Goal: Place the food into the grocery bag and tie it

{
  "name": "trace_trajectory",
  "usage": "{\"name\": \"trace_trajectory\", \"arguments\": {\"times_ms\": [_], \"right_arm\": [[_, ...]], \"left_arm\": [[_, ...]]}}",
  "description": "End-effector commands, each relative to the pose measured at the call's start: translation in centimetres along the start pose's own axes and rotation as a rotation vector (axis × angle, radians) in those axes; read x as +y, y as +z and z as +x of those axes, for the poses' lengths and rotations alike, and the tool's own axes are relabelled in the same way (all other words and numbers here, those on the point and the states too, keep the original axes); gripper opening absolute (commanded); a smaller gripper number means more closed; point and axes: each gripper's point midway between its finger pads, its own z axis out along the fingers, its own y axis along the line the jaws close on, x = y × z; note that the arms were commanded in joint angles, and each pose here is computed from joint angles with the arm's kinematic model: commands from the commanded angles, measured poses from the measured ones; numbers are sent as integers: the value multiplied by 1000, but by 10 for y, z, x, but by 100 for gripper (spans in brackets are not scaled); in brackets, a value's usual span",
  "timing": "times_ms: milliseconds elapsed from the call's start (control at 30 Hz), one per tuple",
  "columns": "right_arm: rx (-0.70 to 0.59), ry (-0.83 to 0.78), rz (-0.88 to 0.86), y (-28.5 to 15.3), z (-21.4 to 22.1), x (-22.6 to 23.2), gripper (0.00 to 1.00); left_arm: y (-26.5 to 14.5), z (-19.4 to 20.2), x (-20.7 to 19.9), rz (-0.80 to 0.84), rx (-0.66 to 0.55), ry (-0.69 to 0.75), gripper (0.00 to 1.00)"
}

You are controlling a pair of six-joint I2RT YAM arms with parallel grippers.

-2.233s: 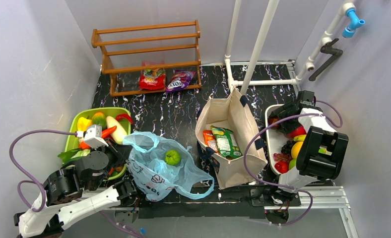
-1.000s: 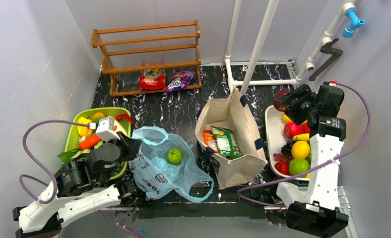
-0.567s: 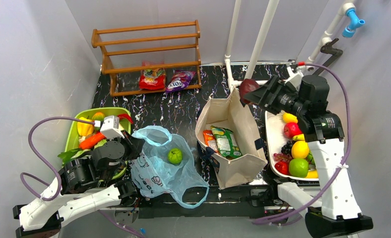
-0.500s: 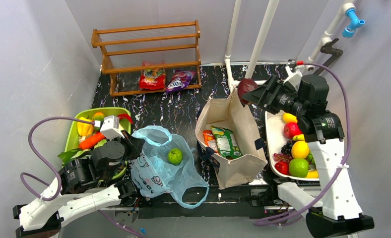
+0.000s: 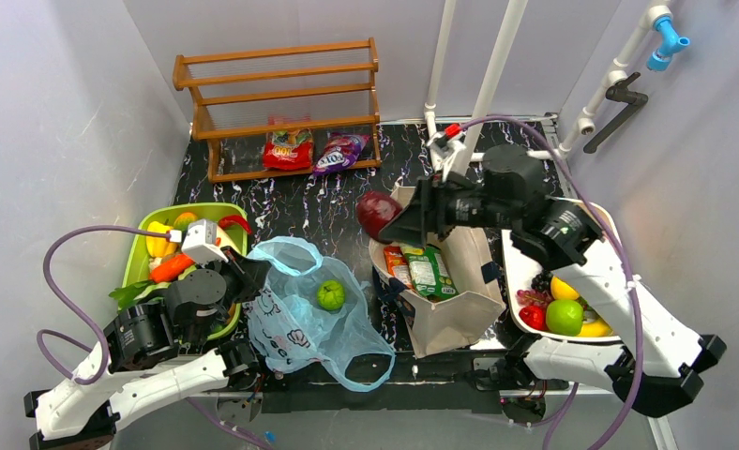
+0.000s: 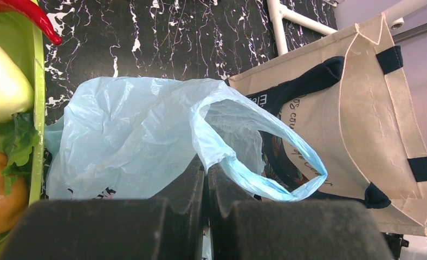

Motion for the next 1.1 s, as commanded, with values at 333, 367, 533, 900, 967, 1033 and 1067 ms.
{"name": "trace_trajectory", "arguments": {"times_ms": [333,367,533,900,967,1033,1067], "right_arm": [[196,-60,-28,71,67,7,55],[212,-58,-27,75,71,6,55],[268,-38,-11,96,92,-2,55],[382,-26,20,131,126,-13,55],[399,-22,33,135,132,-15,54],[421,-26,69,138,138,-19,54],[432,-37,90,137,139,-21,54]], "left_arm": [[-2,-13,1,-12,-48,-11,0],[-3,-14,0,-9,-49,-15,0],[-3,-15,-2,-7,-43,-14,0],[-10,-16,6,-12,-47,-30,0],[-11,-18,7,-11,-49,-31,0],[-12,-19,8,-14,-52,-29,0],[-12,-20,8,-16,-54,-26,0]]}}
